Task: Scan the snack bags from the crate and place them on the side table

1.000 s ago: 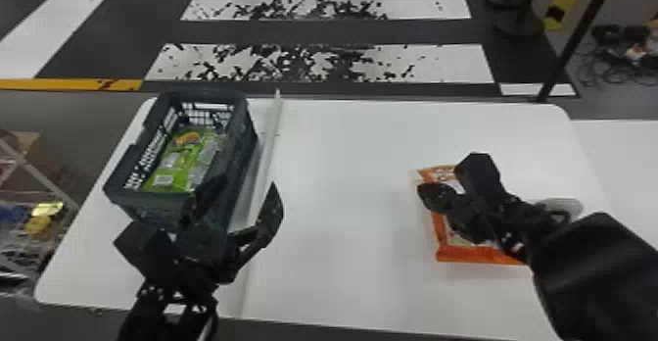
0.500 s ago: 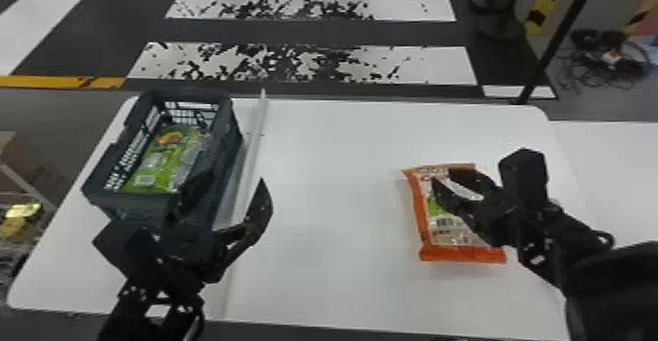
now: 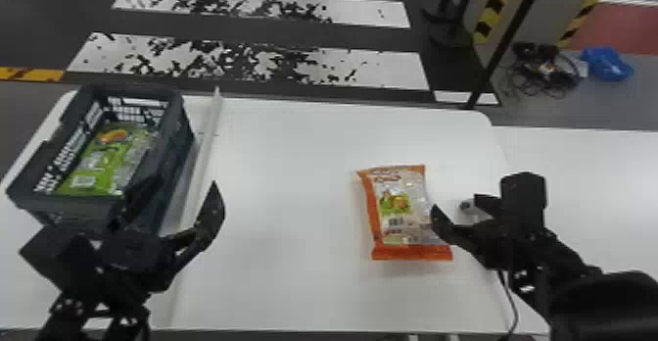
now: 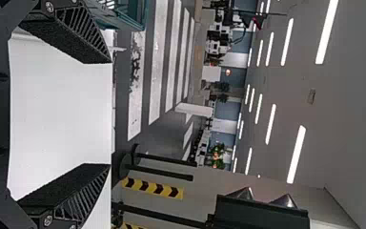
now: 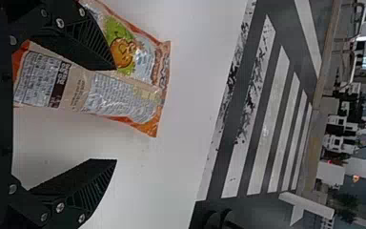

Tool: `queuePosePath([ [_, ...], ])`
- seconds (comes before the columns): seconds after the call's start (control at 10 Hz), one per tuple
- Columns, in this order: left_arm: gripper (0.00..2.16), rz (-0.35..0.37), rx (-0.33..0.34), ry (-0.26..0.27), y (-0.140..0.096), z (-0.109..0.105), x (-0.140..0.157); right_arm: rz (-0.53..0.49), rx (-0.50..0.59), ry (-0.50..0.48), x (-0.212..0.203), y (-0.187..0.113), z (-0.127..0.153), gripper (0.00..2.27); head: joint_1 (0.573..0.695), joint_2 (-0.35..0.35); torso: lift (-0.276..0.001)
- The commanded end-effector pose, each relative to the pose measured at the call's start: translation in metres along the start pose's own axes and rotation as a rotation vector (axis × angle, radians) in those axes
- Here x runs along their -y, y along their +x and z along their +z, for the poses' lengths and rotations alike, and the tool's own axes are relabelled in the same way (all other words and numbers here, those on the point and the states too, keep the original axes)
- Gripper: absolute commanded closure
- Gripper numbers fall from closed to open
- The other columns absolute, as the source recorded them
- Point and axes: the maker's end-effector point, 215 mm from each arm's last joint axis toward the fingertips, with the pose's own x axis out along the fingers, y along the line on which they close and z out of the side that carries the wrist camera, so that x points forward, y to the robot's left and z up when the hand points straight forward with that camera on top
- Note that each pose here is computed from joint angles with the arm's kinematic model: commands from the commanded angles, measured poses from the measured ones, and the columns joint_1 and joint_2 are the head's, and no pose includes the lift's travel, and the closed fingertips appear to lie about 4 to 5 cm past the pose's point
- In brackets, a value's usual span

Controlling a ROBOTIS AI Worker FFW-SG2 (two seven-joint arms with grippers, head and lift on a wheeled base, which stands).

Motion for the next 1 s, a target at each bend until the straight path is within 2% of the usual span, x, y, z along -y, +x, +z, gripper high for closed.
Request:
queuePosePath([
  [0.0,0.10,0.000,0.004,0.001,0.000,0.002,0.000,-0.039,-0.081,0.063,0.025,-0.007,-0.028,0.21,0.695,-0.140,-0.050],
  [0.3,0.10,0.000,-0.001,-0.002,-0.001,0.000,0.001,-0.104,-0.108,0.121,0.066,-0.006,-0.047,0.21,0.695,-0.208,-0.050],
  [0.7,0.10,0.003,-0.003,-0.004,-0.001,-0.002,0.000,-0.094,-0.210,0.168,0.085,0.021,-0.071,0.17,0.695,-0.257,-0.050],
  [0.8,0.10,0.004,-0.003,-0.004,-0.001,-0.002,0.000,-0.094,-0.242,0.171,0.088,0.026,-0.078,0.19,0.695,-0.263,-0.050],
  [0.9,0.10,0.005,-0.003,-0.004,-0.001,-0.003,-0.001,-0.091,-0.263,0.172,0.089,0.030,-0.084,0.33,0.695,-0.267,-0.050],
])
